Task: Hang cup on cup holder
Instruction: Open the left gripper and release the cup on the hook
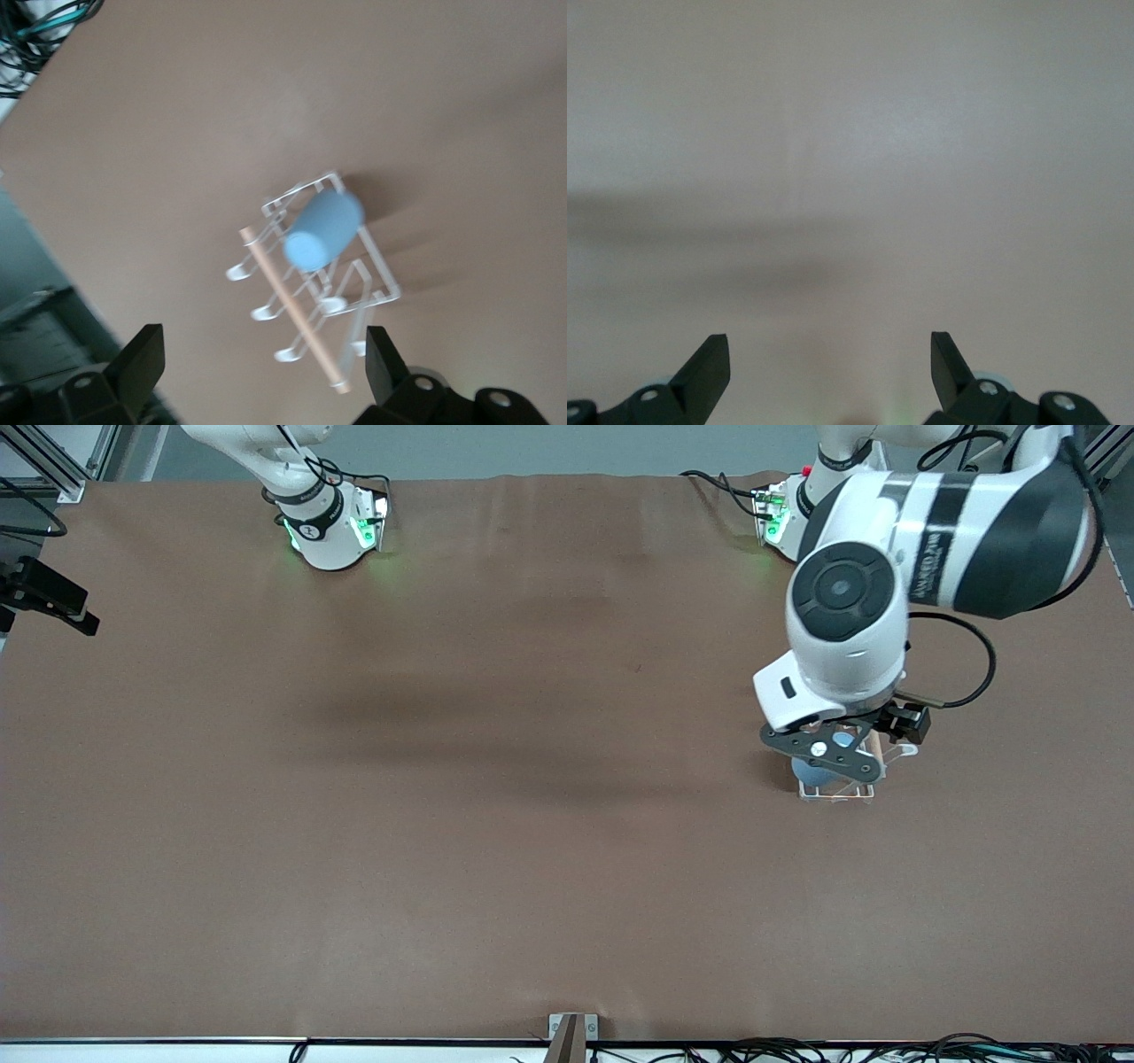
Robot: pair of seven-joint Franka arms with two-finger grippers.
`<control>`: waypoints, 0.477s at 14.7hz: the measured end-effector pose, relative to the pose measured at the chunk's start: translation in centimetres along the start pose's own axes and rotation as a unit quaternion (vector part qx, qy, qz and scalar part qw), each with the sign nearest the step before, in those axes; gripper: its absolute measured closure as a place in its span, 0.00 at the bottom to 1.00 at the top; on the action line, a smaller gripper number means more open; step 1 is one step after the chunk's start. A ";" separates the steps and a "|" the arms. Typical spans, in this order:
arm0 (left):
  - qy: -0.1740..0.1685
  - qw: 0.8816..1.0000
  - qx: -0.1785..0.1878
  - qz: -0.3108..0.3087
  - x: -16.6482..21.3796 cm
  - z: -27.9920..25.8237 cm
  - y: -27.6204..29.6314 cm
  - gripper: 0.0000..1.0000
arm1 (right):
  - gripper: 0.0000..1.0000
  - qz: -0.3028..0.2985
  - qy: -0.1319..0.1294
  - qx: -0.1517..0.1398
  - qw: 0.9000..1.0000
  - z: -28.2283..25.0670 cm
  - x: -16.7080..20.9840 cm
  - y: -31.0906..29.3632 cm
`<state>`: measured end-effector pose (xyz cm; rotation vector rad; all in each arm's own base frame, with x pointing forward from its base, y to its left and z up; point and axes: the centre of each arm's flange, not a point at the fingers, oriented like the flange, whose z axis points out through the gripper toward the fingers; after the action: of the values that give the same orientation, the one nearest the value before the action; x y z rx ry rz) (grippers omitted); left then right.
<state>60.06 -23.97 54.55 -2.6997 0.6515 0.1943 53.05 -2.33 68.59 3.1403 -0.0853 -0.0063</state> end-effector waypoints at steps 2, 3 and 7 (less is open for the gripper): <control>0.013 0.999 -0.040 -0.034 -1.2 -1.0 -2.1 0.00 | 0.00 0.001 0.000 0.000 1.000 0.0 0.0 0.1; 0.026 0.996 -0.063 -0.049 -1.8 -1.7 -3.4 0.00 | 0.00 0.001 0.000 0.000 1.000 0.0 0.0 0.1; 0.061 0.984 -0.122 -0.117 -4.8 -3.0 -8.5 0.00 | 0.00 0.002 0.000 0.000 1.000 0.0 0.0 0.3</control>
<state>59.89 -16.00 61.03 -3.0152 0.3555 0.0518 53.04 -2.59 68.58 3.1402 -0.0930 -0.0067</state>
